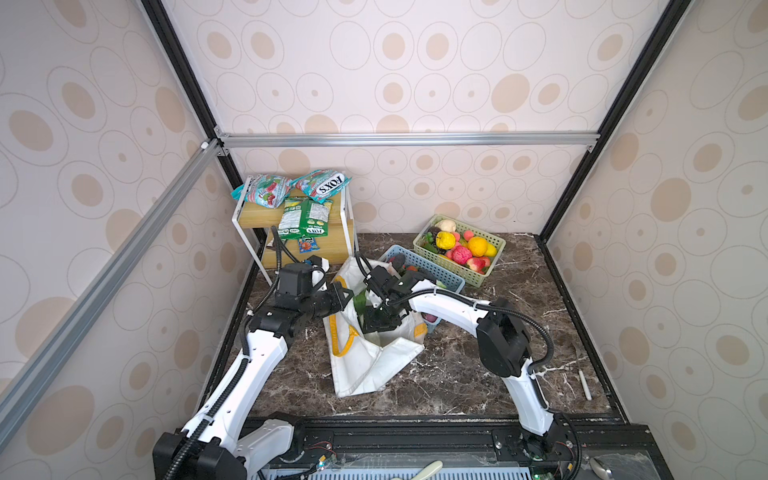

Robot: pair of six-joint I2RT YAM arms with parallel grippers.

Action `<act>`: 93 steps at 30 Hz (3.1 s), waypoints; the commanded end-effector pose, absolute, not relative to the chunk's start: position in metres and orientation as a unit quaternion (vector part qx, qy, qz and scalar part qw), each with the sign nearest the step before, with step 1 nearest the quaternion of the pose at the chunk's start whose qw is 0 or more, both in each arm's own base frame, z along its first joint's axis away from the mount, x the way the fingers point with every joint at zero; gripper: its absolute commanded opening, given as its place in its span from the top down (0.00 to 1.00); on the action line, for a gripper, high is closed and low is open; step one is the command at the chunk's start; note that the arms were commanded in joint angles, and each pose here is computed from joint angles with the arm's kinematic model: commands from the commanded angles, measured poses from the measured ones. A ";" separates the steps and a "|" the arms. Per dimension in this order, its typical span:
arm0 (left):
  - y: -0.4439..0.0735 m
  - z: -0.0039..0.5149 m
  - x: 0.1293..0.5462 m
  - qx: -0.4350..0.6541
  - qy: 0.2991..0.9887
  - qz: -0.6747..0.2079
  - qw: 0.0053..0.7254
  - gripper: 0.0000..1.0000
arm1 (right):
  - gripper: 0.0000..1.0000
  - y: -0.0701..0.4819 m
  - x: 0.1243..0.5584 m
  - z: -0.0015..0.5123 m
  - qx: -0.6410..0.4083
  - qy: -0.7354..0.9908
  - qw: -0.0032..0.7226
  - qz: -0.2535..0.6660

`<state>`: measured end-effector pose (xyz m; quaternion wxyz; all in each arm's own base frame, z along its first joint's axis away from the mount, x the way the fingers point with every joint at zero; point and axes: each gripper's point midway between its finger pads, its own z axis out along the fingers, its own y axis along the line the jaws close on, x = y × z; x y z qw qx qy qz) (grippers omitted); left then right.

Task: Place the food into the grocery bag and tie it
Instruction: 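Lower the white eggplant into the tote bag and open the right gripper, then raise the right gripper out of the bag and move it to the blue basket, then lower the right gripper onto the dark purple eggplant and close it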

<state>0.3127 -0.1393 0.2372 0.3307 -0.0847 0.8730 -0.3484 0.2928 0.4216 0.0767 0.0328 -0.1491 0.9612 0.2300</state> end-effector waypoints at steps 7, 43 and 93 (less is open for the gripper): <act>-0.129 0.244 0.315 -0.109 0.864 -0.335 0.359 1.00 | 0.36 0.413 0.295 0.099 -0.171 0.958 0.064 0.222; -0.087 0.191 0.309 -0.222 0.881 -0.243 0.339 1.00 | 0.28 0.294 0.371 0.243 -0.148 0.937 0.201 0.244; -0.080 0.184 0.309 -0.209 0.903 -0.200 0.318 1.00 | 0.42 0.353 0.509 0.100 0.073 0.940 0.175 0.286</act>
